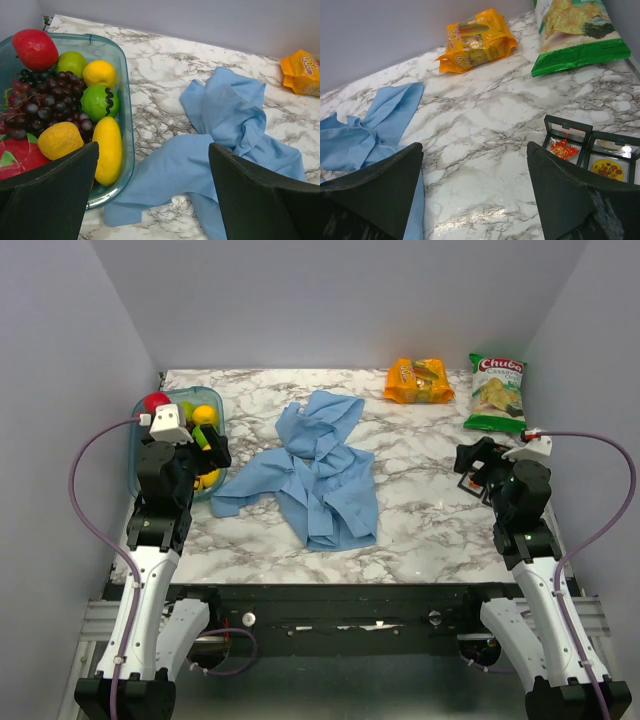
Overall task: Pin the brooch onto the clothing
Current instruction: Flatten out the clothes at the center of the board.
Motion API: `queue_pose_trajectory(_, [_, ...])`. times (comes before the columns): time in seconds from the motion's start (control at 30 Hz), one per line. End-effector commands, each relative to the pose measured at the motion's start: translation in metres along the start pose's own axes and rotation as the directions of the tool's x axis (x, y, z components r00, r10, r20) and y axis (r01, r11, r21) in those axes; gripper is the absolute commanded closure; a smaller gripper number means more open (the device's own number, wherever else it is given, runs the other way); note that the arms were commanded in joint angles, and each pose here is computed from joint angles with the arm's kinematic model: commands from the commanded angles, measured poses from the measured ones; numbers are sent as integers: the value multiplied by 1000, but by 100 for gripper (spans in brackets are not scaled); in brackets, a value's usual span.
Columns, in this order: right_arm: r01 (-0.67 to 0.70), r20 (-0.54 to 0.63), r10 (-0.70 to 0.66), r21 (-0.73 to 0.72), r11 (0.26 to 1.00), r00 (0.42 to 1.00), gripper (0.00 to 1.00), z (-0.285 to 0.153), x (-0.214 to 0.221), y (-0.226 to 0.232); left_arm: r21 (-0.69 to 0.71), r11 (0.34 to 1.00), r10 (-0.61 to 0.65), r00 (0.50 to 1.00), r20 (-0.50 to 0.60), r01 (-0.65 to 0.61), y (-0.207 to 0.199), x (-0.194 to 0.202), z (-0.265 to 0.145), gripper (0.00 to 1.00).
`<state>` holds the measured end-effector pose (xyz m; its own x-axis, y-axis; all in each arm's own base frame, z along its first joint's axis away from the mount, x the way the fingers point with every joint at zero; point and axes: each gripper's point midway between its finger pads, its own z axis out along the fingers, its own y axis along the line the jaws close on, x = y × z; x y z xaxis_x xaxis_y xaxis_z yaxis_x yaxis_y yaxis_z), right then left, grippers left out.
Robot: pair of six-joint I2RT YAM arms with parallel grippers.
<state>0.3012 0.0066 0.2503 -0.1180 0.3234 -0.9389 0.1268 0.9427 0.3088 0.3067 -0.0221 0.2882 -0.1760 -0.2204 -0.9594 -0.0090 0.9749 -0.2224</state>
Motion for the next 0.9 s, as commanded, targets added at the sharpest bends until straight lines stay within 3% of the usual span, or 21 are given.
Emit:
queue_pose_trajectory(0.0, [33,4,-32,-65,997,999,8,-4,-8,12,-28,1000,-5,1000,13,5,4,-8,-1,1])
queue_pose_trajectory(0.1, [43,-3,-44,-96,994,999,8,-6,-6,16,-25,1000,-3,1000,-2,3,5,0,2,1])
queue_pose_trajectory(0.2, [56,-10,-58,-138,989,998,11,-5,-3,23,81,996,30,998,-51,-26,-11,12,6,1])
queue_pose_trajectory(0.47, [89,-145,-138,-300,950,980,17,7,31,65,215,973,127,974,-186,-86,-45,46,15,5])
queue_pose_trajectory(0.53, [165,-142,-207,-260,952,968,17,11,36,72,257,960,177,955,-236,-114,-61,66,15,5])
queue_pose_trajectory(0.7, [200,-270,-333,-420,885,904,16,4,100,141,360,931,207,902,-380,-62,-90,111,22,4])
queue_pose_trajectory(0.87, [222,-322,-439,-534,816,839,16,-11,145,198,420,907,218,829,-515,23,-110,149,23,1])
